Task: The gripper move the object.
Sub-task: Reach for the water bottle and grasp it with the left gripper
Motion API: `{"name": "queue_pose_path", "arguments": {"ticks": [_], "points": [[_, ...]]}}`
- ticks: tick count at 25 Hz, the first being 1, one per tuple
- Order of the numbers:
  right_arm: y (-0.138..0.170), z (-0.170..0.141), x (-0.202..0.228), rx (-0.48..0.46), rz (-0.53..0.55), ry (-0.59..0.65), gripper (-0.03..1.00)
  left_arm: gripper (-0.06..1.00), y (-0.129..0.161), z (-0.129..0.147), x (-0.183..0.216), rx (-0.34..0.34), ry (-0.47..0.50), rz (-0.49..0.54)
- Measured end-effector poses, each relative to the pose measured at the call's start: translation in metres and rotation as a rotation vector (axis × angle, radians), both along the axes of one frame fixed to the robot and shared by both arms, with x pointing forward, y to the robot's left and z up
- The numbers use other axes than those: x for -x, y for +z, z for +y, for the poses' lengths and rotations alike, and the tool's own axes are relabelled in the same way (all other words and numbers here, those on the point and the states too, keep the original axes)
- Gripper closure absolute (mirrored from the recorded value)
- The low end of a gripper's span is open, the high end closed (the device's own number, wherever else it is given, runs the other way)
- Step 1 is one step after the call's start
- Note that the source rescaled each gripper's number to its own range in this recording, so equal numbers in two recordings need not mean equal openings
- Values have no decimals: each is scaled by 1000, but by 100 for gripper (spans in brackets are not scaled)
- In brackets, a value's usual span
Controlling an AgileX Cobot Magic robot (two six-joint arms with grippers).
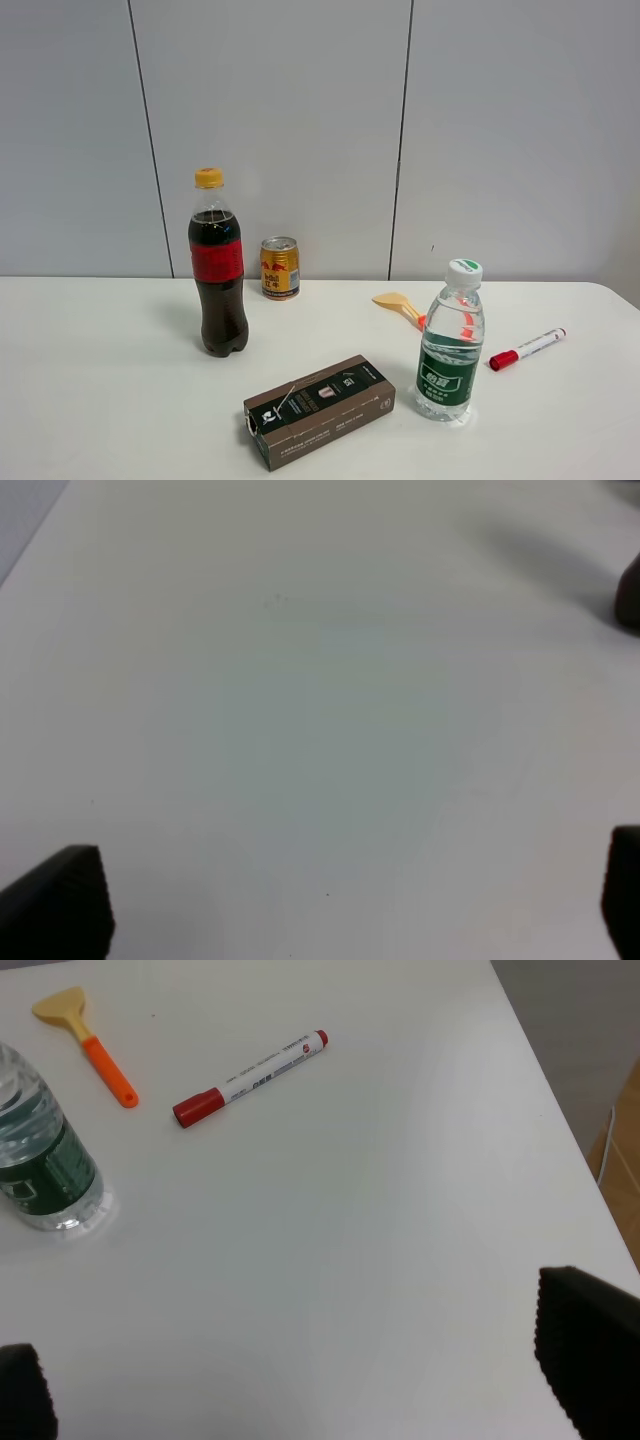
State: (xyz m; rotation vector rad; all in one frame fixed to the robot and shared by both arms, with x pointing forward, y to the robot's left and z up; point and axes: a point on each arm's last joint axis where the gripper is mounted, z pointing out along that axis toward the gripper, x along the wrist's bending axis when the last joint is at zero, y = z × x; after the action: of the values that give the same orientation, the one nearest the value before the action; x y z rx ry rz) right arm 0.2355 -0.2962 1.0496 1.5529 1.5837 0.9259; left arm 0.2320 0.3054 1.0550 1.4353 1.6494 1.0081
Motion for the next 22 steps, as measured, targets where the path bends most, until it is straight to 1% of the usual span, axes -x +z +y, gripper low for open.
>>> {"name": "queue_pose_path", "arguments": {"ticks": [22], "points": [[0,0,0,0,0,0,-3,-6,0,0,0,-1,0,0]]}}
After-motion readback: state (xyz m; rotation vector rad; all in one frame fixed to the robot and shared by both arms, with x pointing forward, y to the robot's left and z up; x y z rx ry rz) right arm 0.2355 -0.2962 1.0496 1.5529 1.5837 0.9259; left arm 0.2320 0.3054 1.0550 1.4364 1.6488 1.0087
